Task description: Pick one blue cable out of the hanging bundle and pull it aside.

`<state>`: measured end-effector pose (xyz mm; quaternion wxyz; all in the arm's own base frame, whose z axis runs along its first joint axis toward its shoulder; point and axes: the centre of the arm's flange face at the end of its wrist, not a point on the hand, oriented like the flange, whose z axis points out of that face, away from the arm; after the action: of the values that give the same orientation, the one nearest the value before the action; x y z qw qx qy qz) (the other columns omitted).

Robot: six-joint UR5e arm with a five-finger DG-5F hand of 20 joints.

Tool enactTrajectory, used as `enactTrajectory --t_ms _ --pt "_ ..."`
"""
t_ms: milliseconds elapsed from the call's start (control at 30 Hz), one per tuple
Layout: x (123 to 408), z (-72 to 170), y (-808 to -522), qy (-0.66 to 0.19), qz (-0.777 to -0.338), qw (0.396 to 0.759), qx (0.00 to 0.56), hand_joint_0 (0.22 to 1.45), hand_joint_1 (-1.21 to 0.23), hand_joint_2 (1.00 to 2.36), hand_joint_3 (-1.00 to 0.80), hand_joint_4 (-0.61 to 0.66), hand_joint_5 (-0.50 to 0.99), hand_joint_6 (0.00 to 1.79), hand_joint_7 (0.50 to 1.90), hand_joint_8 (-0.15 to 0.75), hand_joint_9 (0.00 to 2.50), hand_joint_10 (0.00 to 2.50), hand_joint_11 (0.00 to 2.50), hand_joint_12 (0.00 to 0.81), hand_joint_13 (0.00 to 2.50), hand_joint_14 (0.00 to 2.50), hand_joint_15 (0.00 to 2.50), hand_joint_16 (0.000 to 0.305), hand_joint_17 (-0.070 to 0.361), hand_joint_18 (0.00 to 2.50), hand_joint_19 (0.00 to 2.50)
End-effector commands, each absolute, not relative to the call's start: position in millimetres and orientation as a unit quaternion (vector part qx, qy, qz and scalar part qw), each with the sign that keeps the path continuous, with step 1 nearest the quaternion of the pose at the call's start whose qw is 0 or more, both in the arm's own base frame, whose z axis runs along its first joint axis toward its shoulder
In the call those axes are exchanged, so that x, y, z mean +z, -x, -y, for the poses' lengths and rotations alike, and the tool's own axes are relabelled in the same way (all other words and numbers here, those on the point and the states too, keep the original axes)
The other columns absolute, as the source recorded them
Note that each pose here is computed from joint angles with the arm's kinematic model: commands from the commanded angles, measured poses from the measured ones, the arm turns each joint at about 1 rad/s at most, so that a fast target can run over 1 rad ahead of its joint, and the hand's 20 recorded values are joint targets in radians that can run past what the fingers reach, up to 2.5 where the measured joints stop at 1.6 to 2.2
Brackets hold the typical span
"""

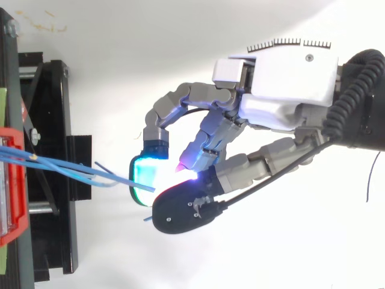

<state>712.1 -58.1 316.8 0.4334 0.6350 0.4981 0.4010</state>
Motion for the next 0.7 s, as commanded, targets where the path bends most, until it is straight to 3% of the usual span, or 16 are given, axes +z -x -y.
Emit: enactTrajectory --t_ms 0,667 --pt "316.8 58.0 -712.2 -0.635 -0.498 0.434 0.401 0.61 -0.94 1.01 0.16 -0.1 -0.01 0.91 1.02 0.277 1.14 0.01 0.33 0.399 1.02 0.02 0.61 0.055 0.124 0.95 0.64" --pt "315.8 59.3 -712.3 -0.636 -0.498 0.434 0.4 0.61 -0.93 1.01 0.15 -0.1 -0.01 0.92 1.01 0.281 1.14 0.01 0.36 0.403 1.01 0.02 0.63 0.055 0.124 0.91 0.63"
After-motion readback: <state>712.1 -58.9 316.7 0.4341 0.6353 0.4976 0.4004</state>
